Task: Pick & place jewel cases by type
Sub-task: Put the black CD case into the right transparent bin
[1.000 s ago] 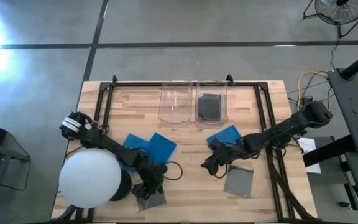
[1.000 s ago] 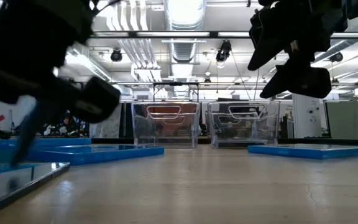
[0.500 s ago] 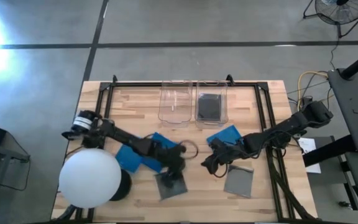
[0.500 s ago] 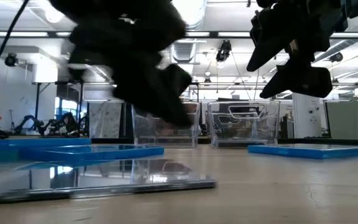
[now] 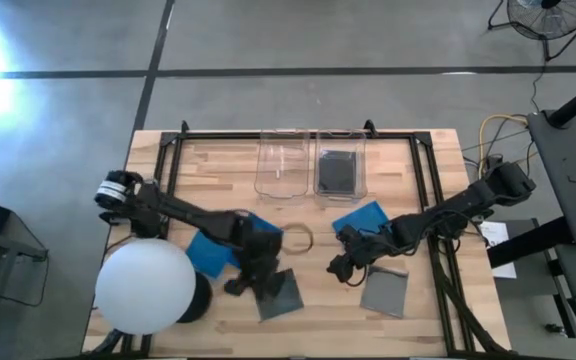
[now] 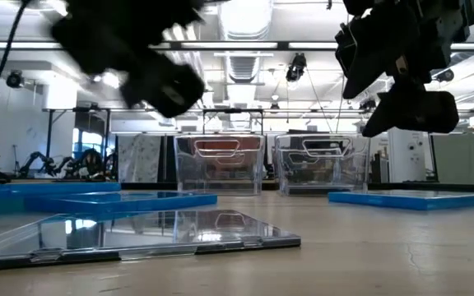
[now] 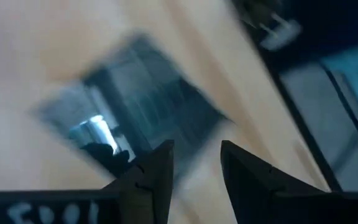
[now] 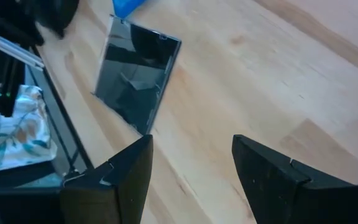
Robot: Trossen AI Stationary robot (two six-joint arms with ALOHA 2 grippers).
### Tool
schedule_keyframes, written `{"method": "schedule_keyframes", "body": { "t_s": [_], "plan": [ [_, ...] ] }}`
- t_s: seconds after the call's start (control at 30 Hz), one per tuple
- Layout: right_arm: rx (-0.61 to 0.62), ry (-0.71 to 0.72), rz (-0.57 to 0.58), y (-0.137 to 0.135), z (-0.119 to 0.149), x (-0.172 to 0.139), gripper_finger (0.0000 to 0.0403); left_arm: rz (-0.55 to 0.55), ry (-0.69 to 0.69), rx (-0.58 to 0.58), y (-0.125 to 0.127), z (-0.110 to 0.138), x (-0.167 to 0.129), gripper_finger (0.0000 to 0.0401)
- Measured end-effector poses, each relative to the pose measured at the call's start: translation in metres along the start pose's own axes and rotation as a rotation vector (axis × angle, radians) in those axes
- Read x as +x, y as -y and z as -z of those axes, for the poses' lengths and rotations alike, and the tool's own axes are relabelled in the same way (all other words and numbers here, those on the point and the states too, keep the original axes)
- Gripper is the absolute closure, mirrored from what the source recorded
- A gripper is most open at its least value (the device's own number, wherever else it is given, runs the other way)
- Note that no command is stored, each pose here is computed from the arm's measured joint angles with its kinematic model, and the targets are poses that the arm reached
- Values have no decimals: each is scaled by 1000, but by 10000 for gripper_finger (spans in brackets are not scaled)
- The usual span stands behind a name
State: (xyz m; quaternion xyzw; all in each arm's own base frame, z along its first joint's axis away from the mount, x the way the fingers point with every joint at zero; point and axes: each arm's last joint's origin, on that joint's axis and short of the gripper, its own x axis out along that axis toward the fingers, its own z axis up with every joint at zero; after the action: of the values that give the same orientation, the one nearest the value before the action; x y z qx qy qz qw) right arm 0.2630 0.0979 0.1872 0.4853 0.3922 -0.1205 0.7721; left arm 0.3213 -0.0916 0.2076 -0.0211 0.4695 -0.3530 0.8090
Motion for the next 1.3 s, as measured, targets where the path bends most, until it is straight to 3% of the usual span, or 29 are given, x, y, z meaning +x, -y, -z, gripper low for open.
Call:
{"method": "schedule_keyframes", "body": {
  "t_s": [0.13, 0.27, 0.5, 0.57, 0.9, 1.1, 1.3],
  "plan": [
    [-20, -2, 0, 0, 0, 0, 188, 114, -112, 136, 23, 18, 24, 287],
    [46, -25, -10, 1, 1, 0, 188, 151, -109, 218, 35, 22, 43, 287],
    [185, -138, -153, -5, 5, 37, 188, 137, -148, 105, 27, 31, 63, 287],
    [203, -144, -149, -3, 7, 53, 188, 122, -170, 71, 25, 34, 67, 287],
    [198, -142, -100, -10, 5, 99, 188, -225, -101, 28, 15, 31, 69, 287],
    [216, -150, -46, -7, 6, 99, 188, -510, 36, 15, 4, 18, 65, 287],
    [225, -163, -51, -9, 10, 90, 188, -647, 110, -154, -5, 14, 50, 287]
  ]
}}
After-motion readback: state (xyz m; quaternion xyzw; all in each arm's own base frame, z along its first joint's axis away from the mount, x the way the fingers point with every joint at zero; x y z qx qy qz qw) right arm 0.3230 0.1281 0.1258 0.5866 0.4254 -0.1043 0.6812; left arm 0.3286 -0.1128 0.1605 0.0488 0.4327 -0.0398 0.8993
